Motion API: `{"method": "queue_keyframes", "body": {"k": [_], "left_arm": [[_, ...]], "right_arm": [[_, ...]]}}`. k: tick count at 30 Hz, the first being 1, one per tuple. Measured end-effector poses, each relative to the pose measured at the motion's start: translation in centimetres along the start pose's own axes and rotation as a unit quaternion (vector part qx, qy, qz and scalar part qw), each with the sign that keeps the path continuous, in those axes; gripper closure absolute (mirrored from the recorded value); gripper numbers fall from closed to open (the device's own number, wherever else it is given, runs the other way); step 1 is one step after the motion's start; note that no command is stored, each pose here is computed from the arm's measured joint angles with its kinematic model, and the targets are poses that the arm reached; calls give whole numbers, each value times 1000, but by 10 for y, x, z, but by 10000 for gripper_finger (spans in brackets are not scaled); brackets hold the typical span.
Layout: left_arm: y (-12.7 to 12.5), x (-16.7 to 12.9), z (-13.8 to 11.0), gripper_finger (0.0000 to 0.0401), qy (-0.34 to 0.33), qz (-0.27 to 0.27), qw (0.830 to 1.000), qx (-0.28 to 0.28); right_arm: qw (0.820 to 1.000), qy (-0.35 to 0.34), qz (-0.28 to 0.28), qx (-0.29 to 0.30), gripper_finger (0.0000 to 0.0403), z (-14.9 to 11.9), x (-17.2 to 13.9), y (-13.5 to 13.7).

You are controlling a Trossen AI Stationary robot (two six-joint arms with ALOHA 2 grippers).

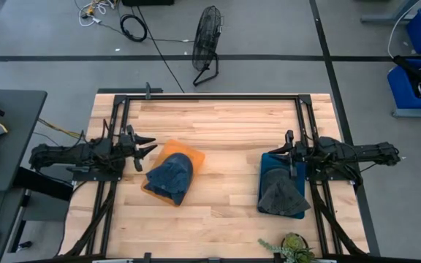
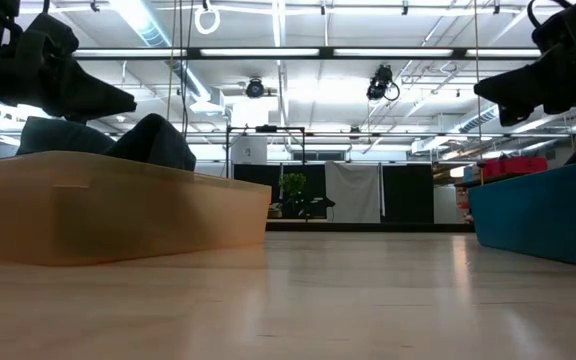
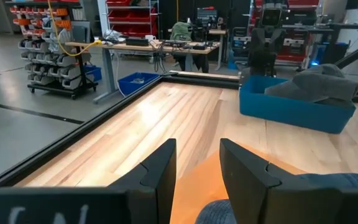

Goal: Pick & Place hat
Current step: Return to Home Position

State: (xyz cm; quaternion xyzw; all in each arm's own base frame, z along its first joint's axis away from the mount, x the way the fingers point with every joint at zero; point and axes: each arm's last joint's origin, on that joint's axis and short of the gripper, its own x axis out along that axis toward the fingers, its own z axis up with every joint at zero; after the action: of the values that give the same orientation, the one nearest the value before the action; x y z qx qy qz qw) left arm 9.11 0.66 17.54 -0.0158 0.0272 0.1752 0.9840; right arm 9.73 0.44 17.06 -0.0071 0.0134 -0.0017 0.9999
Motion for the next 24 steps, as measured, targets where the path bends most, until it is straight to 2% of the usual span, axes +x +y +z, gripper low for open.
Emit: {"method": "queue_keyframes", "body": {"k": [24], "left_arm": [[0, 0, 0, 275, -4, 0, 1000, 1]], "right_arm": [[1000, 0, 0, 15, 358, 0, 0, 0]]}}
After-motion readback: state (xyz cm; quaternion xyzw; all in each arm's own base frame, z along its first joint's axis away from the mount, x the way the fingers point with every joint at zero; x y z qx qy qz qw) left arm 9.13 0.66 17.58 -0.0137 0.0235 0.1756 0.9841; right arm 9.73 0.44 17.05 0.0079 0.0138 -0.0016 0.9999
